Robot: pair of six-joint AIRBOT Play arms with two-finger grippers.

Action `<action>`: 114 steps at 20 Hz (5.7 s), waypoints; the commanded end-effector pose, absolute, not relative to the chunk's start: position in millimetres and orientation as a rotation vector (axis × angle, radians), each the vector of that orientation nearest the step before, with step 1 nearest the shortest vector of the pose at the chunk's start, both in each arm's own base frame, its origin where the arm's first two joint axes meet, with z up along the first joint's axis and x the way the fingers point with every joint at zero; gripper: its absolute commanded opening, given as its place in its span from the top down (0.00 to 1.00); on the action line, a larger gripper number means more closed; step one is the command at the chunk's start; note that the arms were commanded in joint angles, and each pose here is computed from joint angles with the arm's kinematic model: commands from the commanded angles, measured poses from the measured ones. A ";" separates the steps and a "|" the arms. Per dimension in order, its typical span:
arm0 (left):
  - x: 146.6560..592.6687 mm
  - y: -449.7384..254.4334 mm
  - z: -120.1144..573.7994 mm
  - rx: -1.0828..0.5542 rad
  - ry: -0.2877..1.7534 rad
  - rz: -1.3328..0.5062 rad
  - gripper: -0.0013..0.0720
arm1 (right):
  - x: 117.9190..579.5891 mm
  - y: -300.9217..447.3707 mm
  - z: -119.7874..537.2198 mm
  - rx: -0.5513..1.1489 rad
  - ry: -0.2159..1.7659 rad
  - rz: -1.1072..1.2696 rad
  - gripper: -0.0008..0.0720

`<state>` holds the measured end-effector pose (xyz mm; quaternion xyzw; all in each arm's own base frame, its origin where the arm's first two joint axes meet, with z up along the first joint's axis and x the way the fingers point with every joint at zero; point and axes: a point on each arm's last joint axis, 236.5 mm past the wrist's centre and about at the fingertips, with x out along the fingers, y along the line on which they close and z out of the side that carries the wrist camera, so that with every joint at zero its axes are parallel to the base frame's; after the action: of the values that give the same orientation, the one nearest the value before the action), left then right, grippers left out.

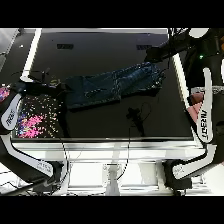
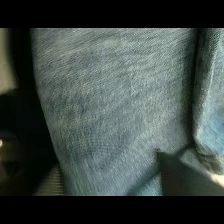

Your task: Fold the clothes and pants, and hang the long-sleeved shirts on hangers.

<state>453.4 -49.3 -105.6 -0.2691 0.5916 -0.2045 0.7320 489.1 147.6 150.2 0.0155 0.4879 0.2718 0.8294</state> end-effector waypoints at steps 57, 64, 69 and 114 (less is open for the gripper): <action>520.1 -266.3 112.7 -0.384 1.021 -0.676 0.96 | 475.5 203.6 97.7 -0.157 1.086 0.563 0.94; 490.2 -354.8 55.9 -0.333 1.112 -0.774 0.02 | 497.7 106.2 137.1 -0.045 1.010 0.381 0.91; 504.0 -337.5 68.1 -0.353 1.072 -0.745 0.03 | 523.5 47.8 144.7 -0.036 0.931 0.245 0.82; 348.1 -276.6 -33.6 0.229 1.263 -0.642 0.96 | 550.4 210.7 0.8 0.093 1.048 0.560 0.12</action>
<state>336.8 -269.3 -65.6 0.1166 0.6280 -0.2840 0.7151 543.5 192.4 10.9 0.0882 0.5103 0.2682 0.8123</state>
